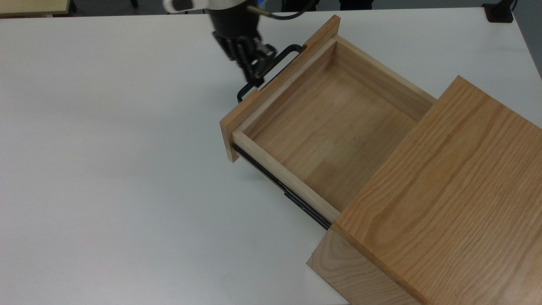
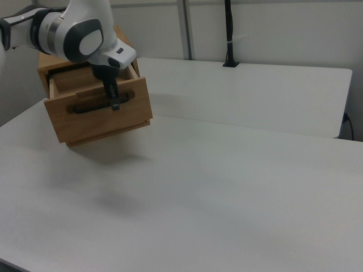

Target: Open the drawer by sliding it

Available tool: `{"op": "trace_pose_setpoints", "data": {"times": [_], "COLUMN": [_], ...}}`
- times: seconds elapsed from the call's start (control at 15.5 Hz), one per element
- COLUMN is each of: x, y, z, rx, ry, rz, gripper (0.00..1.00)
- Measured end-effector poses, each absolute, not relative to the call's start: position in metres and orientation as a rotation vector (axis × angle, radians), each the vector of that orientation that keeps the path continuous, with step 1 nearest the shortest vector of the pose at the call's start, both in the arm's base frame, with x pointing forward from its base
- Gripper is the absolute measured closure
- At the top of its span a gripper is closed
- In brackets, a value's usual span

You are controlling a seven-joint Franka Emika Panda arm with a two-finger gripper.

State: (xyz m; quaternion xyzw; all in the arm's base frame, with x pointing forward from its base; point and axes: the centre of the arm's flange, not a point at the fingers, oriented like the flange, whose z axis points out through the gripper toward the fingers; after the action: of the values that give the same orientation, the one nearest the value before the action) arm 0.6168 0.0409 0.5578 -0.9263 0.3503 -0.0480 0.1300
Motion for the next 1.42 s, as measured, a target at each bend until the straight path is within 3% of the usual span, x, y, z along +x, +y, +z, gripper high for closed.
{"op": "trace_pose_setpoints", "data": {"times": [0.45,0.9,1.42], "x": [0.597,0.552,0.548], "y": [0.008,-0.043,-0.040], "z": [0.590,0.634,0.633], "rx": [-2.715,-2.979,-3.188], "ry": [1.045,0.543,0.274], "rz": [-0.075,0.013,0.025], "gripper": [0.03,0.00,0.00]}}
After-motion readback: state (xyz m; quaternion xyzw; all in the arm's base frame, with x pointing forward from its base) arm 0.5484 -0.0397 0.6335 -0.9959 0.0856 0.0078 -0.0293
